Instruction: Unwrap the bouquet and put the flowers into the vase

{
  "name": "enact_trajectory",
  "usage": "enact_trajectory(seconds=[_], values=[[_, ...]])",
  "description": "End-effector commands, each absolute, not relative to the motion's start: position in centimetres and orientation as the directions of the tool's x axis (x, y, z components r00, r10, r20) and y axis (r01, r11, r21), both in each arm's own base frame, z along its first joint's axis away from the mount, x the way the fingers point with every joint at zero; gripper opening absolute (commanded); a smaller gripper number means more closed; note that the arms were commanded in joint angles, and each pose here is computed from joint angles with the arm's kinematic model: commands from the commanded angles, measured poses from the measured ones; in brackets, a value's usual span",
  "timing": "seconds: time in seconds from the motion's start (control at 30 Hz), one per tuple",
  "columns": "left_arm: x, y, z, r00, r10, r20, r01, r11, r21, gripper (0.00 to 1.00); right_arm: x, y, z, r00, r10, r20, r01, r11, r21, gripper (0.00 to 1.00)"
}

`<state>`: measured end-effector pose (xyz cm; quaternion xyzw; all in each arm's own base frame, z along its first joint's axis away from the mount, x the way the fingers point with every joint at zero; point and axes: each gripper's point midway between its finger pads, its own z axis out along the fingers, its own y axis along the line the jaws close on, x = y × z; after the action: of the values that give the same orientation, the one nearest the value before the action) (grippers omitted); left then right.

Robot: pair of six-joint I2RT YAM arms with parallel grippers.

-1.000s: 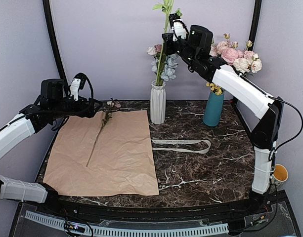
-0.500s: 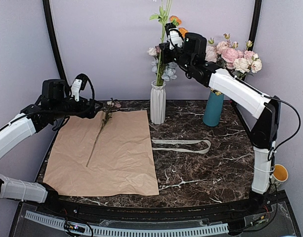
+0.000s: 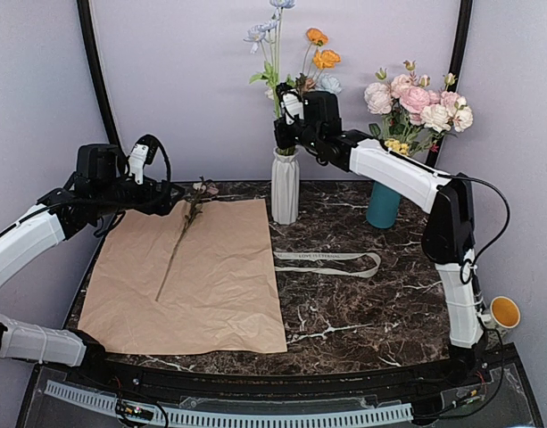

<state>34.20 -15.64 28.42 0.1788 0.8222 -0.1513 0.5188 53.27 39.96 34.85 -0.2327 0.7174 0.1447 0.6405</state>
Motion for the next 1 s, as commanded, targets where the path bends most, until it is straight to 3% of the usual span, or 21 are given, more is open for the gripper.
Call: enact_trajectory(seconds=[0.0, 0.37, 0.97], values=[[33.8, -15.3, 27.9, -0.403, 0.150, -0.903, 0.441, 0.896, -0.048, 0.94, 53.3, 39.9, 36.1, -0.066, -0.112, -0.992, -0.504, 0.861, -0.063, 0.00], [34.5, -15.5, 27.2, -0.431, 0.160, -0.888, 0.438, 0.897, -0.052, 0.94, 52.7, 40.3, 35.9, -0.104, -0.087, -0.991, -0.526, 0.850, -0.019, 0.29], [34.9, -15.7, 26.6, -0.463, 0.154, -0.873, 0.429, 0.901, -0.068, 0.94, 49.9, 40.0, 35.9, -0.155, -0.106, -0.982, -0.549, 0.836, -0.004, 0.57]])
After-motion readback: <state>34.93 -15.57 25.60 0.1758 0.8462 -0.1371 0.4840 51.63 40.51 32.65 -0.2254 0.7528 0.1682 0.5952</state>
